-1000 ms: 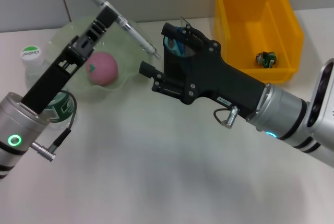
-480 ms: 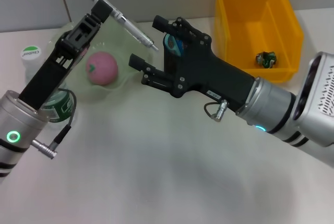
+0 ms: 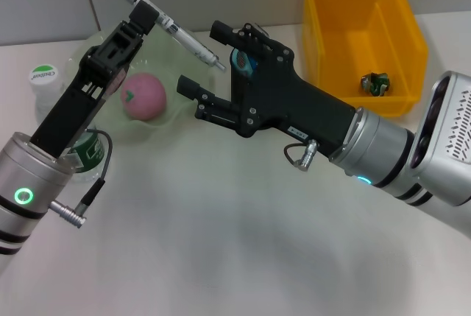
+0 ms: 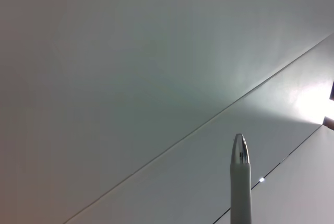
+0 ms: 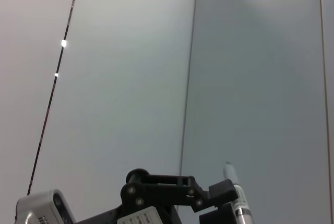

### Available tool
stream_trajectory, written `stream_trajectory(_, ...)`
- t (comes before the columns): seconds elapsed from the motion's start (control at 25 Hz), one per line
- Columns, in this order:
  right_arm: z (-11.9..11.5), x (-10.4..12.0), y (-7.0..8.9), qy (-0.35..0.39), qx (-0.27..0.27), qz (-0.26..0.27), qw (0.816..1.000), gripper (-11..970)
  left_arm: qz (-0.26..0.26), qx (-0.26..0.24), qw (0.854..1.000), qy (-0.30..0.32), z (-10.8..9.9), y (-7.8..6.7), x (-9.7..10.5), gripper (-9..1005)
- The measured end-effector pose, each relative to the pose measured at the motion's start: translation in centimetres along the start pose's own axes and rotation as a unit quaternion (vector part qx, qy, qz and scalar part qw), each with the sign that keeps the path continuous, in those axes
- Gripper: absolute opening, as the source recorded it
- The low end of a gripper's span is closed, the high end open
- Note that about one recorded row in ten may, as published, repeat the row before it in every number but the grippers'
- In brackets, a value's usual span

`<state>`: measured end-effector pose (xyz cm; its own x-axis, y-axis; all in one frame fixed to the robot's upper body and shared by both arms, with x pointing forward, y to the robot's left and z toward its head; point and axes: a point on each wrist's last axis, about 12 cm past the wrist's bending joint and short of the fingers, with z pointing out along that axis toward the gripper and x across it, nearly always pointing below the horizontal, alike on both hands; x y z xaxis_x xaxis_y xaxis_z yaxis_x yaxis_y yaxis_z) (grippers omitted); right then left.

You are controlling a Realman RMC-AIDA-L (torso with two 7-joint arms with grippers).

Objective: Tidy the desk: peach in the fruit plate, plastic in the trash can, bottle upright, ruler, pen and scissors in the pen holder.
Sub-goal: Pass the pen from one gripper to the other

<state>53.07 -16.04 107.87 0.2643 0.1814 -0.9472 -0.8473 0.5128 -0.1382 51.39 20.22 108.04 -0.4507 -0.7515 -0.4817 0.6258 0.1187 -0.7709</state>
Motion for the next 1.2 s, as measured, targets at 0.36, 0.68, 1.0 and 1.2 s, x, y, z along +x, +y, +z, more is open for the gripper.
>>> stream_trajectory(0.36, 0.30, -0.15, -0.08, -0.007, 0.007, 0.003, 1.000, 820, -0.003, 0.002, 1.000, 0.000, 0.08, -0.11, 0.11, 133)
stream_trajectory(0.68, 0.41, -0.31, -0.09, -0.014, 0.007, 0.004, 1.000, 819, -0.004, -0.002, 1.000, -0.001, 0.07, -0.02, 0.08, 133)
stream_trajectory(1.0, 0.60, -0.28, 0.03, -0.015, 0.011, 0.010, 1.000, 748, -0.005, 0.000, 1.000, -0.004, 0.29, -0.08, 0.04, 133)
stream_trajectory(1.2, 0.66, -0.26, 0.07, -0.015, 0.013, 0.012, 1.000, 678, -0.006, 0.001, 1.000, -0.005, 0.33, -0.10, 0.04, 133)
